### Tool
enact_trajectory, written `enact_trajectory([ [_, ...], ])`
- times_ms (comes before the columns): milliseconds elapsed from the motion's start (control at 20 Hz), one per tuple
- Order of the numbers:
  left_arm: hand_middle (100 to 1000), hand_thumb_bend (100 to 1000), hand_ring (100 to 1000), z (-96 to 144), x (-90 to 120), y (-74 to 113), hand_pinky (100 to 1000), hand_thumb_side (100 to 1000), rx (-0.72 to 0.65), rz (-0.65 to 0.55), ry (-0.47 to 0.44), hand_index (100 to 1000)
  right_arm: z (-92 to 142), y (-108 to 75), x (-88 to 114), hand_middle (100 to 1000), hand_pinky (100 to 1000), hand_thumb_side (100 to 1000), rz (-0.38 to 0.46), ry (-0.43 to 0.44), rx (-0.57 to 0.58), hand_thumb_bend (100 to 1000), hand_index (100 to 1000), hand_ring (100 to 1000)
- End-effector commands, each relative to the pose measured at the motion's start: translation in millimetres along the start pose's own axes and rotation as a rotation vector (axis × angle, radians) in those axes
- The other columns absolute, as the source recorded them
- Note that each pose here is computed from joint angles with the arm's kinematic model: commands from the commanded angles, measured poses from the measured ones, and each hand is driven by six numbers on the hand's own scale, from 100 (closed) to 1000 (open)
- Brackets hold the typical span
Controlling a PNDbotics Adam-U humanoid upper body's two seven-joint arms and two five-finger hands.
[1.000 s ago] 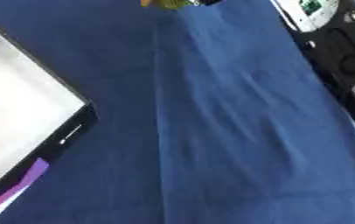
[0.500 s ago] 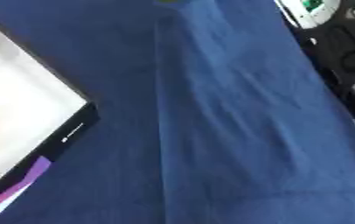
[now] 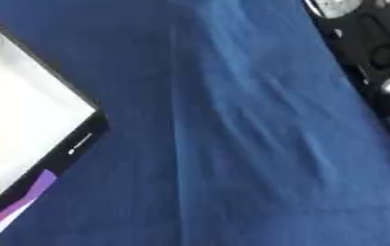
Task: Pick up objects on the table and place them in the box.
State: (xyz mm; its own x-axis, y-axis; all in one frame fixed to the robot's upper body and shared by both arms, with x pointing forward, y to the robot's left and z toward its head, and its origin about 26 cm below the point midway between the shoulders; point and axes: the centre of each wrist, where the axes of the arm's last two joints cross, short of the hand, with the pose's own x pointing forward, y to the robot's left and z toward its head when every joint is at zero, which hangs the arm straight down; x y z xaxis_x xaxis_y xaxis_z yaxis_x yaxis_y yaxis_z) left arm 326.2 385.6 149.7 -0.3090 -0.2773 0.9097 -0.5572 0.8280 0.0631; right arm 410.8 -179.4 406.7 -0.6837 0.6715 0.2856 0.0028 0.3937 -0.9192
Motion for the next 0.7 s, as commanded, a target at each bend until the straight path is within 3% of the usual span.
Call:
enact_trajectory([
  [50,726,666,780,-5,7,9.6,811,608,0.017,-0.027,-0.031,842,-6,-10.1,22,538,854,100,0.014,-0.061,-0.046,100,687,674],
  [300,726,667,780,-3,3,15.1,811,606,0.028,-0.044,-0.022,842,-15,-8.0,43,539,848,100,-0.009,-0.127,-0.059,100,687,672],
  [700,726,667,780,1,-4,22.3,810,605,0.051,-0.061,-0.002,842,-32,10.7,71,532,840,100,-0.099,-0.199,-0.055,100,684,660],
])
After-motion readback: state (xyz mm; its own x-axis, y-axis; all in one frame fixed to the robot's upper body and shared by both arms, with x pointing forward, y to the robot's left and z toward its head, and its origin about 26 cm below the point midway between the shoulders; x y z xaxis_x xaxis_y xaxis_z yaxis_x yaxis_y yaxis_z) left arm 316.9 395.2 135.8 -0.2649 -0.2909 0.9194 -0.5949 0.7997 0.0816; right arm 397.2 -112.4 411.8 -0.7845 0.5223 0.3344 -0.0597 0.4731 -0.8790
